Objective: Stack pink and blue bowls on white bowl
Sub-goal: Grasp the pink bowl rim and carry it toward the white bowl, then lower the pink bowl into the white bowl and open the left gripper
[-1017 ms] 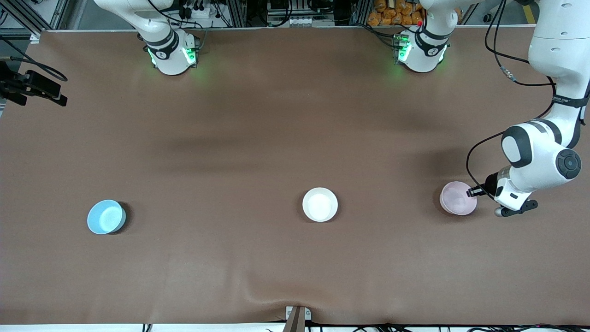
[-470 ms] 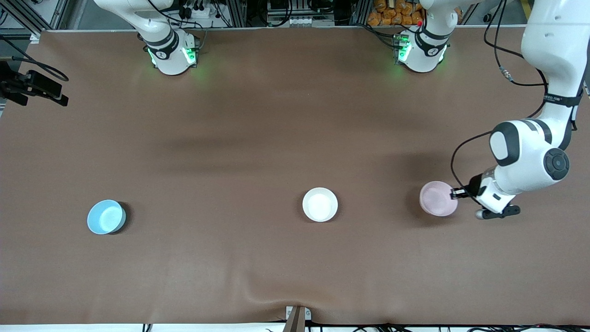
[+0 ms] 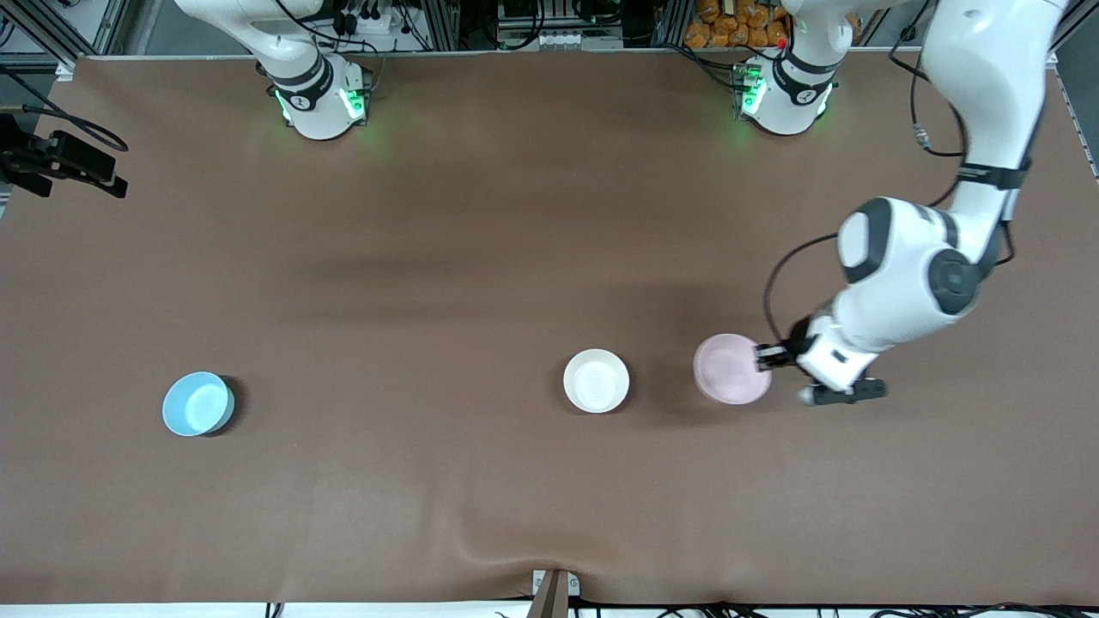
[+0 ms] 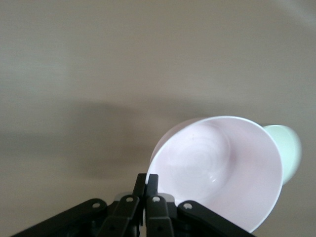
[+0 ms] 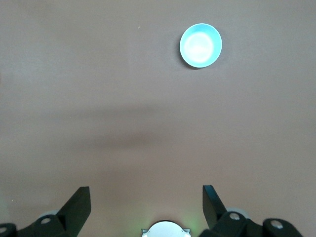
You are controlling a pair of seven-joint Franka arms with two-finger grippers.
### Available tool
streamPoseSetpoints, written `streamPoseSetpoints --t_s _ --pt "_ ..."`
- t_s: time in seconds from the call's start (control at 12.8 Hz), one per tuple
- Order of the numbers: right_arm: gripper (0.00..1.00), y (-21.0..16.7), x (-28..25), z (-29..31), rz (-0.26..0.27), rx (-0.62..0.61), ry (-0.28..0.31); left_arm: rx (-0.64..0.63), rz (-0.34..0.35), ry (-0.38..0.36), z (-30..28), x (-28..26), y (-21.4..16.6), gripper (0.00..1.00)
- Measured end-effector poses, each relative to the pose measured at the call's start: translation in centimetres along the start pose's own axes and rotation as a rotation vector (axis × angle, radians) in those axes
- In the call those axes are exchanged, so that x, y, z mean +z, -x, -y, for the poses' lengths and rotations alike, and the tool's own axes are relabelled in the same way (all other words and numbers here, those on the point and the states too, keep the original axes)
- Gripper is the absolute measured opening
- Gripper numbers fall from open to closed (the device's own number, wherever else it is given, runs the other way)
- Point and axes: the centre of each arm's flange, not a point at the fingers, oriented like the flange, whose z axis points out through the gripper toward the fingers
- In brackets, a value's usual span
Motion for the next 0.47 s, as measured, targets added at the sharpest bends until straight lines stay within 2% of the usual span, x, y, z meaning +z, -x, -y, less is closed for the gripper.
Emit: streamPoseSetpoints --t_s 0.31,0.47 --pt "1.0 -0.1 0.2 0.0 0.002 -0.001 0.0 -0.05 0.012 0.055 -8.2 2.9 0.1 0.02" --pt "1.0 -0.2 0.3 0.0 0.004 -0.001 0.0 -0.078 0.028 0.055 -10.8 5.7 0.3 0.02"
